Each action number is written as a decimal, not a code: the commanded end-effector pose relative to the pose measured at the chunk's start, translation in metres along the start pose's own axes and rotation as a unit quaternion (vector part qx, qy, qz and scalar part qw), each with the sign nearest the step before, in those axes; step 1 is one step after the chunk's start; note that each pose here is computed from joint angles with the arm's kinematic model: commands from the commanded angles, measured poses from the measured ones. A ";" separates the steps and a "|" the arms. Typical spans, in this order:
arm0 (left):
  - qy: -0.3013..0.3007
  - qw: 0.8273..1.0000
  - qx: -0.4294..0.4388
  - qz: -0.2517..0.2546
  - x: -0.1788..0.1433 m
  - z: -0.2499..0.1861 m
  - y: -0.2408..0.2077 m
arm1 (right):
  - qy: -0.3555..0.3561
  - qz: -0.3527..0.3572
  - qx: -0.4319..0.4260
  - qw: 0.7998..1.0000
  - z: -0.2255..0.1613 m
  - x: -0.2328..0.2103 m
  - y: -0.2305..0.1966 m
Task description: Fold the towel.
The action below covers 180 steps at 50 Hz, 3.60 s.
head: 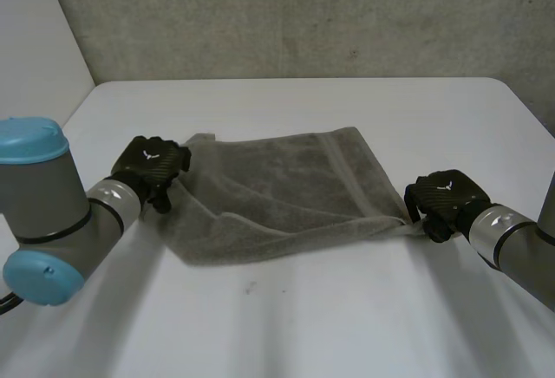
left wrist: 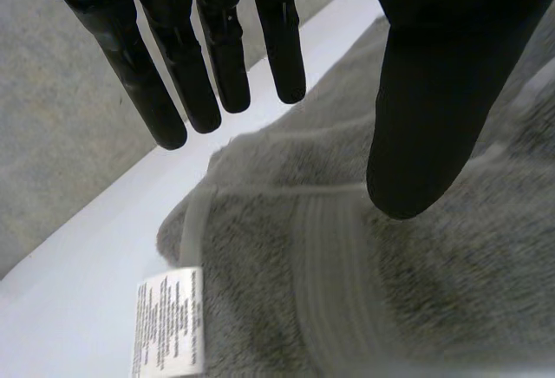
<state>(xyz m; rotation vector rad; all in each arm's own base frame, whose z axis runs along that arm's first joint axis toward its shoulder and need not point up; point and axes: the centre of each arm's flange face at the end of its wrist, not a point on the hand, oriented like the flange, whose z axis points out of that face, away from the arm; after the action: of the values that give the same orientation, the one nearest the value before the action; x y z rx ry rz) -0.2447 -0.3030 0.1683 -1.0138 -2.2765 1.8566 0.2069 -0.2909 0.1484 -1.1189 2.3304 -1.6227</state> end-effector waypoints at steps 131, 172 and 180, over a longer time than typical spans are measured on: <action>-0.077 0.976 0.148 -0.138 -0.044 0.006 -0.164 | 0.102 0.003 0.252 0.962 -0.026 0.067 -0.172; -0.032 0.999 -0.002 -0.028 0.025 -0.058 -0.002 | 0.026 0.129 -0.051 0.990 -0.030 0.030 0.018; -0.033 0.999 -0.003 -0.029 0.024 -0.059 -0.001 | 0.030 0.138 -0.057 0.988 -0.040 0.029 0.024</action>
<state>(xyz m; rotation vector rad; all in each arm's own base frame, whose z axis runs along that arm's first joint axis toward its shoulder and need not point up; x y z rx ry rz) -0.2399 -0.2404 0.1779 -0.8908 -2.3194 1.8925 0.1598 -0.2805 0.1553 -0.7420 2.4995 -1.4671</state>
